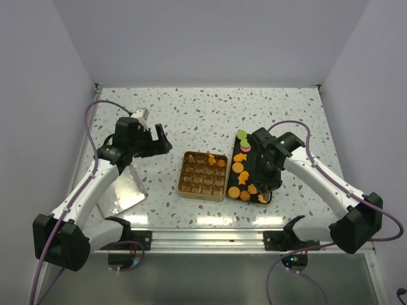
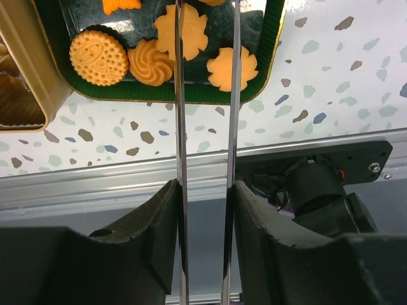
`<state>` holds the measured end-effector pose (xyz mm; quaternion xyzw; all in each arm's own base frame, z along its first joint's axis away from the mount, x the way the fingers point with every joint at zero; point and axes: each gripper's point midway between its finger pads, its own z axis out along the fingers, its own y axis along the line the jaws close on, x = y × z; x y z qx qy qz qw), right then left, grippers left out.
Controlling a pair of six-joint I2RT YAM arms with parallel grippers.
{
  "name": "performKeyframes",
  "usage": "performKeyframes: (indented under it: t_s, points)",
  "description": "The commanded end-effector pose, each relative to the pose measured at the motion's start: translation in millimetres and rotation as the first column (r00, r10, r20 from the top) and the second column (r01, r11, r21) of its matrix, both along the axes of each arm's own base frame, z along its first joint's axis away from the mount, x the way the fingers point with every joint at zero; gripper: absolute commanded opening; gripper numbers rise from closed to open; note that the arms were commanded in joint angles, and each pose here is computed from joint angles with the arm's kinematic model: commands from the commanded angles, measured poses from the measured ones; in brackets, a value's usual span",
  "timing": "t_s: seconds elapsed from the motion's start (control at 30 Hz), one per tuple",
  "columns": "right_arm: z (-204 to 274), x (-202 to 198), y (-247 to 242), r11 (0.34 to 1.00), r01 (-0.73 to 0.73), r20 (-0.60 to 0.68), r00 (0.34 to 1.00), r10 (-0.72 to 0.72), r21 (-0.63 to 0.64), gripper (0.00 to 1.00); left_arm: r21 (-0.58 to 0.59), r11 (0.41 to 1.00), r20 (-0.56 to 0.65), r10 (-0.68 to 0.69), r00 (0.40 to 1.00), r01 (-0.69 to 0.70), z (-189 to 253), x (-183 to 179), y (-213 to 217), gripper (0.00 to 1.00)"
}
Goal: Pack the cookies
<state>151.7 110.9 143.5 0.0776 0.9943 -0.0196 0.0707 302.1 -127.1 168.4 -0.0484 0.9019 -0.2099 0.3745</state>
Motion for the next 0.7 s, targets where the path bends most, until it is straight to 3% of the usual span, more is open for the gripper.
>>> performKeyframes:
  t_s: [0.0,0.3,0.67]
  points:
    - [2,-2,1,1.000,0.010,0.001,1.000,-0.010,0.022,0.38,-0.014,1.000,0.085,-0.007,0.996,0.008,23,14,-5,1.00]
    - [17,8,1,1.000,-0.001,0.037,0.999,0.001,0.012,0.33,-0.019,1.000,0.088,-0.001,0.996,0.003,25,12,-5,1.00]
    - [78,52,9,0.999,-0.034,0.208,0.978,0.032,0.008,0.32,-0.033,0.999,0.095,0.007,0.995,-0.004,29,11,-4,1.00]
